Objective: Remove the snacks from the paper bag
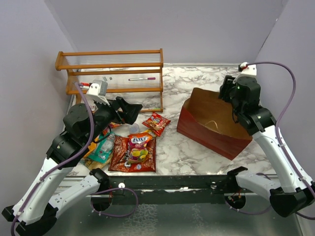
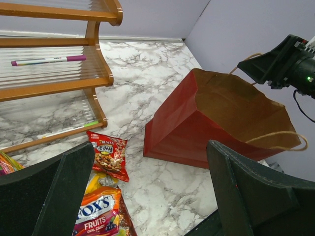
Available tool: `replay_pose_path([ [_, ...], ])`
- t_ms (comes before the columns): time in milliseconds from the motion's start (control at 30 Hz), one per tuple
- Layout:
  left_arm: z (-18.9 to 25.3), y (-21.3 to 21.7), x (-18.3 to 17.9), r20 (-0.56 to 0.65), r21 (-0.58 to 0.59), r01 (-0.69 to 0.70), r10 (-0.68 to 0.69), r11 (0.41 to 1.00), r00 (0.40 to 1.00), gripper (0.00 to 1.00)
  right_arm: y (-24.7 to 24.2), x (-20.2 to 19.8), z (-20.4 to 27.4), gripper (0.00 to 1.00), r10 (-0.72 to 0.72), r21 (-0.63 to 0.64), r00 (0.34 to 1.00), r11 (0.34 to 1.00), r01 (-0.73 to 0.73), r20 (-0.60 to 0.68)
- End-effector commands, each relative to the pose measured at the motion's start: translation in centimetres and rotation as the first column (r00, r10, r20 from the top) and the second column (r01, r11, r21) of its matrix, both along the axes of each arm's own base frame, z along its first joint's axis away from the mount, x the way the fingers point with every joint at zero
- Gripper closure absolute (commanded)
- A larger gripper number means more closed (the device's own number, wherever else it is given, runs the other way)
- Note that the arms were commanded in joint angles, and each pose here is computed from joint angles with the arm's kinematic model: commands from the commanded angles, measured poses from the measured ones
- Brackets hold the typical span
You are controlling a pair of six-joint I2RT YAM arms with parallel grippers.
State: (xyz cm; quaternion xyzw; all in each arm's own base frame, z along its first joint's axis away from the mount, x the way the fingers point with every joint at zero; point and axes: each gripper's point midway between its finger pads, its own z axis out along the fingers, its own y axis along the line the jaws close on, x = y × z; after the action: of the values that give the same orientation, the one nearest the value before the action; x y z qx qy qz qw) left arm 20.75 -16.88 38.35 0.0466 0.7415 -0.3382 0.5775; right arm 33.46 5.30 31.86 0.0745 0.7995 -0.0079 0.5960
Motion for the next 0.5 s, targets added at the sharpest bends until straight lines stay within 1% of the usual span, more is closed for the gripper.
replay_pose_path([
  [0,-0.1,-0.4,-0.1,-0.004,-0.009,0.018,-0.018,1.0,1.0,0.01,0.0,-1.2,2.6,0.43,0.064,-0.044,0.998,0.997,-0.063,0.012],
  [167,-0.3,-0.6,0.1,-0.007,-0.008,0.021,-0.021,1.0,1.0,0.01,-0.4,-2.3,4.9,0.19,0.078,-0.057,0.995,0.996,-0.075,0.059],
  [267,-0.2,-0.7,0.3,-0.005,-0.005,0.024,-0.024,1.0,1.0,0.01,-0.8,-2.6,5.6,0.03,0.063,-0.061,0.997,0.996,-0.059,0.055],
  [300,-0.3,-0.7,0.3,-0.005,-0.001,0.023,-0.023,1.0,1.0,0.01,-0.8,-2.8,5.9,0.0,0.063,-0.059,0.996,0.996,-0.06,0.056],
  [367,-0.3,-0.6,0.6,0.005,0.014,0.012,-0.012,1.0,1.0,0.01,-0.6,-3.1,6.6,0.01,0.077,-0.05,0.995,0.996,-0.074,0.063],
  [467,0.1,0.0,2.1,0.061,0.079,-0.042,0.038,0.996,0.997,0.01,0.8,-3.8,8.4,0.01,0.17,-0.034,0.981,0.985,-0.167,0.098],
])
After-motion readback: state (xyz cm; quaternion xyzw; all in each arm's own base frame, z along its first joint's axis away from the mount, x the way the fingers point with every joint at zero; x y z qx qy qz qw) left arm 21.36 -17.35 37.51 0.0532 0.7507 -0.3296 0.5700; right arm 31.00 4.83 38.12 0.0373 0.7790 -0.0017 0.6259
